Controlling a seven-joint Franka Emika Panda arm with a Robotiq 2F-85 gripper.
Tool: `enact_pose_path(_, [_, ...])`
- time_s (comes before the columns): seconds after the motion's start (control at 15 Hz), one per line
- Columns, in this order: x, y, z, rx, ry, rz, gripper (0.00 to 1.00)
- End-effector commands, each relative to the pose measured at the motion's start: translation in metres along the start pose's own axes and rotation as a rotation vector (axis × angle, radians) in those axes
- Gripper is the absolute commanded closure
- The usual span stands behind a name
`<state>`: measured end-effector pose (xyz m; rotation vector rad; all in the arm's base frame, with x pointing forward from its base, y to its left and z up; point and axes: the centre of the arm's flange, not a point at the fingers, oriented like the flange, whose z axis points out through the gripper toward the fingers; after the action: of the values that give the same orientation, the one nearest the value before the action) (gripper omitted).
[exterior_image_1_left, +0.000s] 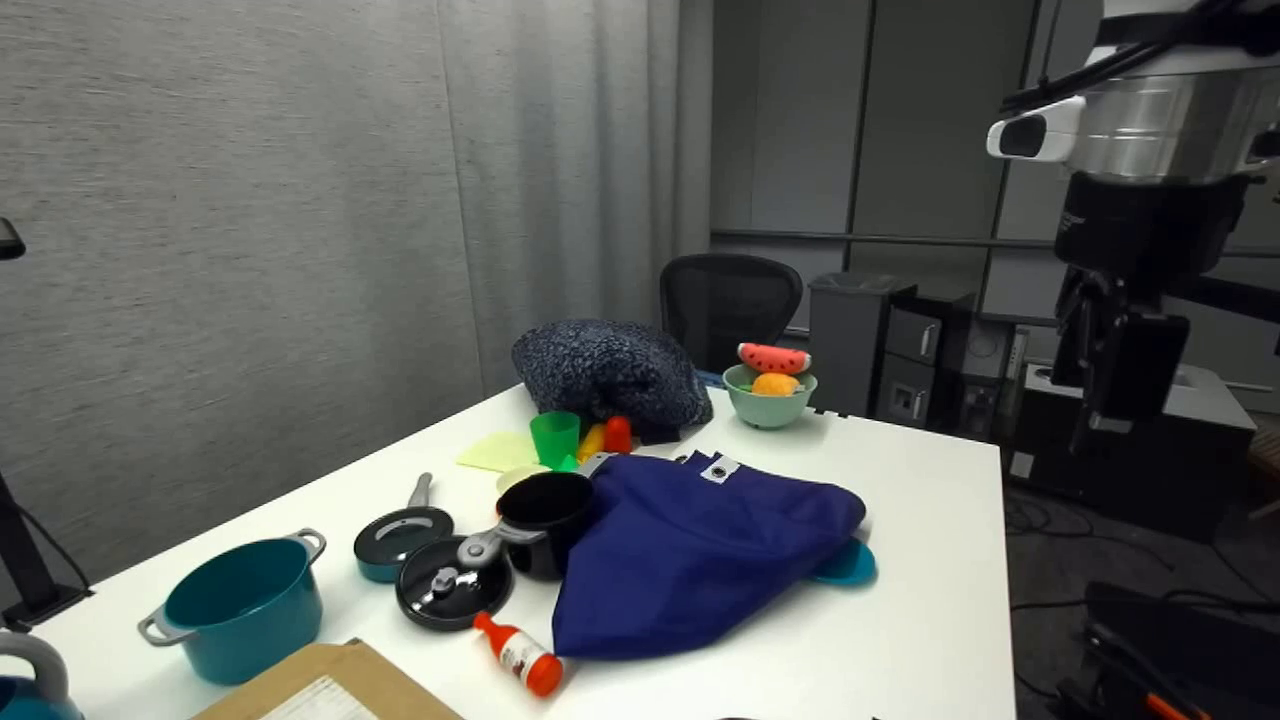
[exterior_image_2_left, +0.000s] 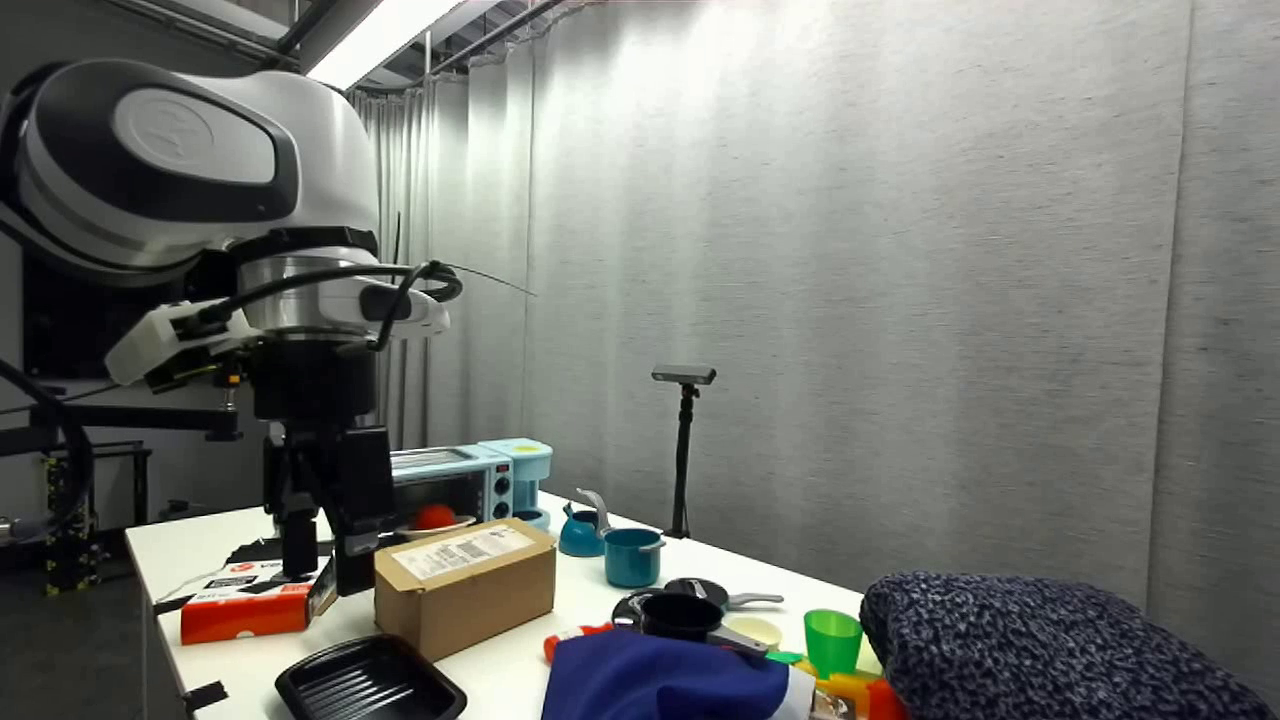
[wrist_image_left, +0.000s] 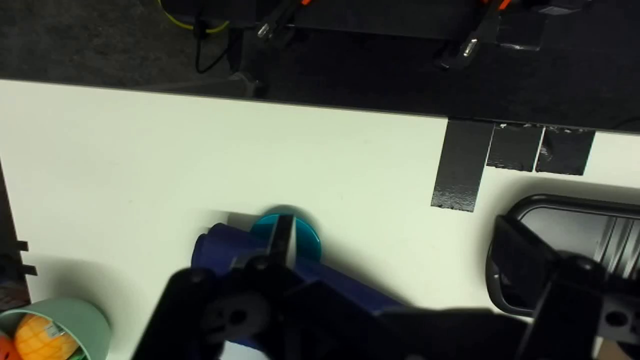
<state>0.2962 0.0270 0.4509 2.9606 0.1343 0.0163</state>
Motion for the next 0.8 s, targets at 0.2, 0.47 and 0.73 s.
enact_pose_path(0.2, [0.0006, 0.0000, 0.0004, 0.001, 0.010, 0.000, 0.00])
enact_pose_path(0.47, [0.0060, -0.0023, -0.0005, 0.041, 0.074, 0.023, 0.00])
enact_pose_path(0.73, [0.0082, -0.0061, -0.0036, 0.115, 0.083, 0.064, 0.00])
